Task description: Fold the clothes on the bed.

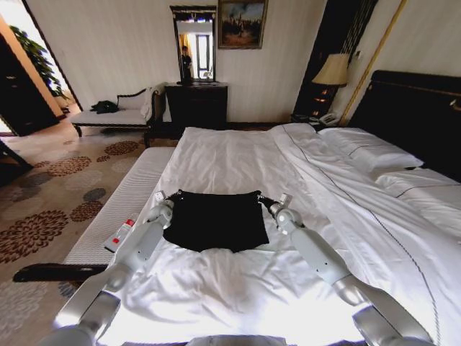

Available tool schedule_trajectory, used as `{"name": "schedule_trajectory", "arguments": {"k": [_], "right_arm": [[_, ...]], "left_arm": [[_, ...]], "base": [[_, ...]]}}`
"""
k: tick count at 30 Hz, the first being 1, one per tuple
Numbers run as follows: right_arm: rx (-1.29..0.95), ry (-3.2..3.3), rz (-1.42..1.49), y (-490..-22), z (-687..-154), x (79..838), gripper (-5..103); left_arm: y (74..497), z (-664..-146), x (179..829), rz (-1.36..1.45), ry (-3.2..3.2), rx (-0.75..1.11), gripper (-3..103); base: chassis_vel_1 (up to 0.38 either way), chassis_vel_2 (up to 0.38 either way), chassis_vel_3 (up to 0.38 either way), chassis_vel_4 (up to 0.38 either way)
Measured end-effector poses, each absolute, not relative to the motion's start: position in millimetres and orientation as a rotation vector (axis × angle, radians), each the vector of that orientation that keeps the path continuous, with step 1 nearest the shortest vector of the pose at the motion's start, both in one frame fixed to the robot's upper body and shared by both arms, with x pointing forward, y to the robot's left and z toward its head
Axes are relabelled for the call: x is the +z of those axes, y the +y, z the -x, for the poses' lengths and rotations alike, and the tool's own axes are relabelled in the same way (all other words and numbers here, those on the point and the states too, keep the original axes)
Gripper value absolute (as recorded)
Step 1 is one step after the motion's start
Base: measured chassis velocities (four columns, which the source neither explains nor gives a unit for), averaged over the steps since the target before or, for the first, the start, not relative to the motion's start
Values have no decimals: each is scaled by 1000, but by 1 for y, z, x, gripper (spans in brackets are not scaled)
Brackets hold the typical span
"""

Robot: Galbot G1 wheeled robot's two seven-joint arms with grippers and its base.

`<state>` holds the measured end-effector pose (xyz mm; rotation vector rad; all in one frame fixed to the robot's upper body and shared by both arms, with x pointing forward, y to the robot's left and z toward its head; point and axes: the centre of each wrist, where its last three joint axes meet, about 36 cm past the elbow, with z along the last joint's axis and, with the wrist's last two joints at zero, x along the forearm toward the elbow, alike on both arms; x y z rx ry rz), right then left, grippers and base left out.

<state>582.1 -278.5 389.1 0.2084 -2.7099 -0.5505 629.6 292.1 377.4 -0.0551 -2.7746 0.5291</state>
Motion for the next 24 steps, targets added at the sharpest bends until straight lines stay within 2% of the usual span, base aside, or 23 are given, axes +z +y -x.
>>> {"name": "schedule_trajectory", "arguments": {"k": [14,24], "right_arm": [[-489,-2748,-254,-278,-509,346,1],[-403,-2770,-329,-272,-456,334,1]], "left_arm": [[284,-565,362,124,-2780,614,0],[303,-520,345,114,-2786,607,0]], "base": [[0,0,0,0],[0,0,0,0]]}}
